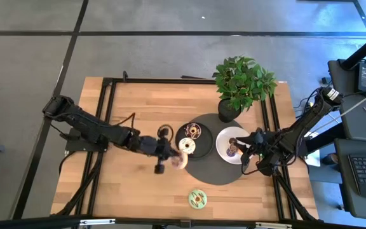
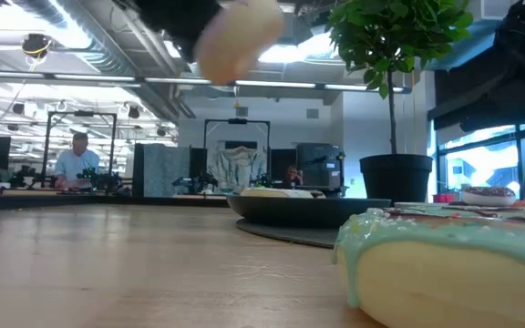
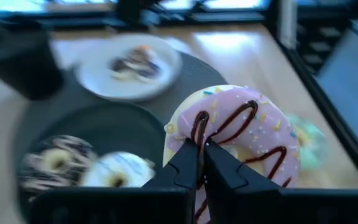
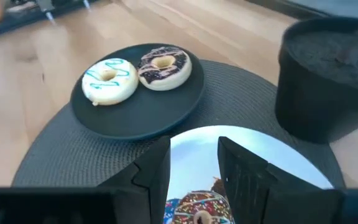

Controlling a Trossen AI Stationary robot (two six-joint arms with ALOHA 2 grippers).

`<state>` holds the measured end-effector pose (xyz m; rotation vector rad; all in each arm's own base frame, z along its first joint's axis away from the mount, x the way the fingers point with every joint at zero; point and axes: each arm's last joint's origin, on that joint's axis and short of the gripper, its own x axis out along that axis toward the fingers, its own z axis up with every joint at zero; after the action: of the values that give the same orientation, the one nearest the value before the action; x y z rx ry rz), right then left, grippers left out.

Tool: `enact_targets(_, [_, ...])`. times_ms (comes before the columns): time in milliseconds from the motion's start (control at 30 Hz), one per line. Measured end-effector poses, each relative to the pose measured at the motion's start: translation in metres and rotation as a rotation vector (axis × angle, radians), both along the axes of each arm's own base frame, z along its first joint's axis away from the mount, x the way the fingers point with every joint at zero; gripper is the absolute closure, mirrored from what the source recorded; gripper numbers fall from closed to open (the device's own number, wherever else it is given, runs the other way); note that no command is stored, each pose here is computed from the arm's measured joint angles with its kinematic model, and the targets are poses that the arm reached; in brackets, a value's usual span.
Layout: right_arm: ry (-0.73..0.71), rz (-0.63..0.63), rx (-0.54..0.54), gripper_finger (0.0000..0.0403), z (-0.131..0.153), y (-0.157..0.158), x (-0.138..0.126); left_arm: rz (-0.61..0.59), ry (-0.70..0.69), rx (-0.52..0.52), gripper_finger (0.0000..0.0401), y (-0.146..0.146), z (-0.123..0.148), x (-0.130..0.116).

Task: Pick & Place donuts
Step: Put the large pink donut on the black plate

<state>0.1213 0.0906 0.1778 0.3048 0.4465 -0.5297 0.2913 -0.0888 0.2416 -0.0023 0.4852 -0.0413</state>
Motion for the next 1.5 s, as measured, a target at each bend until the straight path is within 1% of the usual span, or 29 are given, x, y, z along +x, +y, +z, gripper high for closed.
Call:
enact_targets(100, [0.007, 0.018, -0.022, 0.0267, 0.0, 0.001, 0.001, 0.09, -0.069, -0.015, 0.0393, 0.016, 0.002, 0.011])
enact_targets(167, [0.006, 0.022, -0.034, 0.0267, 0.001, 0.001, 0.001, 0.104, -0.114, -0.042, 0.0393, 0.026, 0.002, 0.019])
enact_targets(233, [-0.001, 0.019, -0.045, 0.0267, 0.001, 0.001, 0.001, 0.108, -0.116, -0.052, 0.0394, 0.034, 0.001, 0.031])
enact_targets(433, [-0.006, 0.014, -0.048, 0.0267, 0.001, 0.0, 0.001, 0.153, 0.054, -0.032, 0.0394, 0.057, -0.006, 0.079])
enact_targets(533, [-0.003, 0.016, -0.049, 0.0267, 0.001, 0.0, 0.001, 0.174, 0.161, -0.004, 0.0394, 0.068, -0.013, 0.103])
enact_targets(600, [-0.002, 0.017, -0.047, 0.0267, 0.001, 0.0, 0.001, 0.192, 0.226, -0.009, 0.0394, 0.075, -0.02, 0.116])
enact_targets(700, [0.003, 0.02, -0.045, 0.0267, 0.001, 0.0, 0.001, 0.203, 0.275, -0.021, 0.0393, 0.083, -0.031, 0.133])
enact_targets(833, [0.008, 0.021, -0.048, 0.0267, 0.001, 0.0, 0.001, 0.201, 0.288, -0.035, 0.0393, 0.089, -0.041, 0.151])
enact_targets(967, [0.018, 0.024, -0.05, 0.0267, 0.0, 0.0, 0.001, 0.164, 0.311, -0.069, 0.0393, 0.089, -0.051, 0.161])
enact_targets(1100, [0.019, 0.025, -0.05, 0.0267, 0.0, 0.0, 0.001, 0.165, 0.366, -0.066, 0.0392, 0.089, -0.065, 0.162])
enact_targets(1200, [0.027, 0.03, -0.045, 0.0267, 0.0, 0.0, 0.0, 0.17, 0.383, -0.069, 0.0388, 0.089, -0.073, 0.164])
enact_targets(1333, [0.027, 0.031, -0.043, 0.0267, 0.0, 0.0, 0.001, 0.168, 0.381, -0.038, 0.0382, 0.09, -0.074, 0.164])
enact_targets(1500, [0.031, 0.033, -0.039, 0.0267, 0.0, 0.0, 0.0, 0.207, 0.378, -0.006, 0.0375, 0.091, -0.074, 0.164])
